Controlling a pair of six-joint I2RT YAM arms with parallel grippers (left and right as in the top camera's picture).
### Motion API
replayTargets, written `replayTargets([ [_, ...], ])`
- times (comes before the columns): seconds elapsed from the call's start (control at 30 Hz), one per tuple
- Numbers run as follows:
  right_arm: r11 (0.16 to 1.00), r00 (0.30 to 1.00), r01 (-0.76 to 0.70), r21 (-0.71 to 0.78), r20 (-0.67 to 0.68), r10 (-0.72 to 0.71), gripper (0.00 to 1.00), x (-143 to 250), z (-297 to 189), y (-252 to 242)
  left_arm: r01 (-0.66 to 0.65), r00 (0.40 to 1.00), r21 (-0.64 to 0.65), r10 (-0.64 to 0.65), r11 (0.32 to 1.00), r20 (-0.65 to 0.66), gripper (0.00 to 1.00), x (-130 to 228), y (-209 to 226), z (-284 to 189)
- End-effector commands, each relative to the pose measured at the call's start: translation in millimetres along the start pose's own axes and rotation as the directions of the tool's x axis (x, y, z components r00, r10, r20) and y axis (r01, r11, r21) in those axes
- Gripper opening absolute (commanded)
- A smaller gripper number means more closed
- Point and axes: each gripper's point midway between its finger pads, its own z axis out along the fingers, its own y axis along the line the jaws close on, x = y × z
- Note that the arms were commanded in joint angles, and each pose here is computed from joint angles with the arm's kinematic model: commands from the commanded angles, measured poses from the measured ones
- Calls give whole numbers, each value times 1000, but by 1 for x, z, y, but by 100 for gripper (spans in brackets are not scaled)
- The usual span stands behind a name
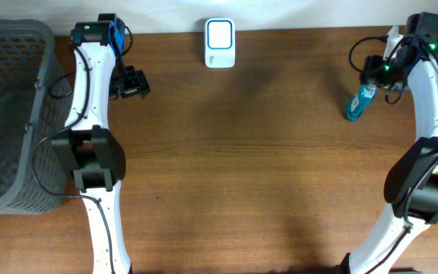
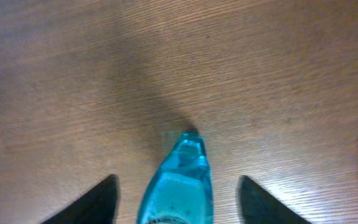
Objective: Scan the item barcode
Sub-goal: 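Grasp the blue mouthwash bottle with the right gripper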
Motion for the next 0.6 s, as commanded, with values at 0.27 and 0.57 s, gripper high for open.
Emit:
replayTargets([
  [0.27,975,1000,19,-220,1,-19,32,0,-6,45,14,1000,-8,-14,1000,2,99,-2,3,1],
  [0.57,878,997,78,-473,35,-69,29,-4,-22,149,14,1000,-8,-14,1000,2,99,-2,3,1],
])
